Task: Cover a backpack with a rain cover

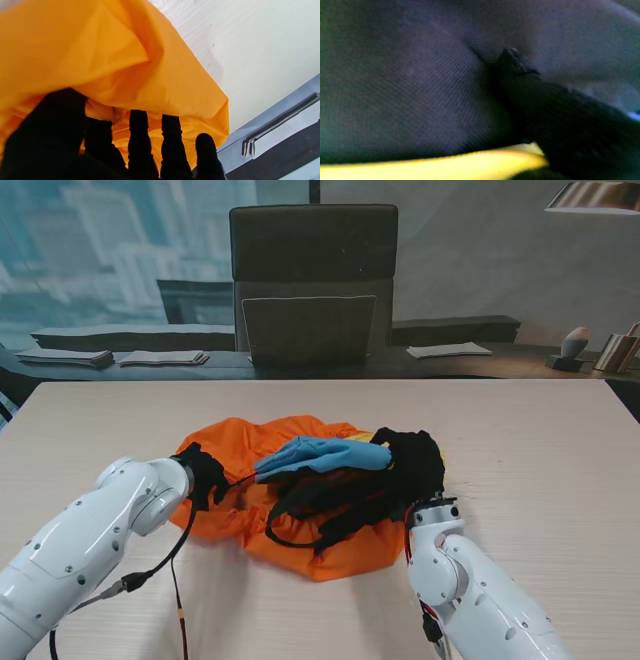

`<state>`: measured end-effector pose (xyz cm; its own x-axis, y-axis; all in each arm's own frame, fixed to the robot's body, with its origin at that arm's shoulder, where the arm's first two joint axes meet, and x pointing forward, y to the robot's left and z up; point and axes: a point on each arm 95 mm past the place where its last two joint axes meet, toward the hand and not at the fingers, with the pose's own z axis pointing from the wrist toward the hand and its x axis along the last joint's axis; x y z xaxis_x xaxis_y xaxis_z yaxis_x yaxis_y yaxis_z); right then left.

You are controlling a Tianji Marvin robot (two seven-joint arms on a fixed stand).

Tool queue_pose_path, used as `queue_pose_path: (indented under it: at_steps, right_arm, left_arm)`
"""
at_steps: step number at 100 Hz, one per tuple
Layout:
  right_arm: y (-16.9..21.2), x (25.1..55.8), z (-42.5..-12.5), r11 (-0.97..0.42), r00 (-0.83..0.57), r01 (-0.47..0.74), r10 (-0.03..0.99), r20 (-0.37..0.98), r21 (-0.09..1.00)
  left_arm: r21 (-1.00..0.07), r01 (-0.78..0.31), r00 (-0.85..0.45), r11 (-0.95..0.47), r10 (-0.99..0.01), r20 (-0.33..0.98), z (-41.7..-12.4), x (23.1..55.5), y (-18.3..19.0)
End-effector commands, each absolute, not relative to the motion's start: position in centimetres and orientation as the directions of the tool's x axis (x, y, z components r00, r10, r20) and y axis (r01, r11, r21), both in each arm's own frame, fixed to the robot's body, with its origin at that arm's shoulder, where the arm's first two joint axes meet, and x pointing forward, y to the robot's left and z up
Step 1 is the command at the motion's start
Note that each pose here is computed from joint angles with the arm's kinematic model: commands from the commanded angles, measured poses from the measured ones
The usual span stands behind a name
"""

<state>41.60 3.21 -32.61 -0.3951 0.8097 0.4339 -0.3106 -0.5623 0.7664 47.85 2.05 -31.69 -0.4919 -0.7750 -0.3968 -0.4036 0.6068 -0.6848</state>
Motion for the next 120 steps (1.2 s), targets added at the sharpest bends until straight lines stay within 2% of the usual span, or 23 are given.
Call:
queue_pose_path:
  at_steps: [1, 14, 25, 41, 63, 77, 95, 109, 120]
  right_arm:
    - [2.9, 41.4, -33.6, -0.537, -0.376, -0.275, 0.824, 0.425, 0.797]
    - [3.0, 41.4, -33.7, -0.521, -0.37, -0.241, 0.829, 0.419, 0.819]
    - [3.6, 41.4, -33.4, -0.52, -0.37, -0.236, 0.829, 0.419, 0.821]
    - [4.2, 41.6, -33.2, -0.502, -0.355, -0.24, 0.842, 0.407, 0.831]
    - [5.5, 41.9, -31.8, -0.528, -0.322, -0.275, 0.838, 0.441, 0.803]
    - [7.1, 42.0, -30.5, -0.558, -0.28, -0.256, 0.824, 0.493, 0.789]
    - [8.8, 42.3, -30.0, -0.503, -0.272, -0.198, 0.853, 0.445, 0.841]
    - [9.9, 42.7, -29.8, -0.466, -0.25, -0.194, 0.874, 0.416, 0.863]
    - [10.6, 42.6, -29.3, -0.451, -0.202, -0.195, 0.888, 0.414, 0.871]
  left_arm:
    - [-0.664, -0.427, -0.492, 0.614, -0.773, -0.4, -32.2, 46.9, 2.8]
    - [-0.761, -0.364, -0.448, 0.538, -0.817, -0.363, -30.9, 46.3, 3.2]
    - [-0.871, -0.241, -0.452, 0.428, -0.844, -0.29, -29.4, 45.8, 2.5]
    - [-0.923, -0.096, -0.478, 0.374, -0.83, -0.287, -27.0, 44.8, 1.5]
    - [-0.975, -0.049, -0.578, 0.217, -0.802, -0.15, -25.5, 44.0, 0.9]
    - [-0.994, -0.011, -0.591, 0.11, -0.803, -0.082, -25.3, 43.7, 0.6]
    - [-0.999, -0.004, -0.613, -0.05, -0.789, 0.042, -24.7, 43.2, 0.2]
    - [-0.991, 0.019, -0.636, -0.135, -0.766, 0.092, -24.0, 42.5, -0.2]
    - [-0.977, -0.003, -0.661, -0.213, -0.733, 0.162, -23.4, 41.6, -0.9]
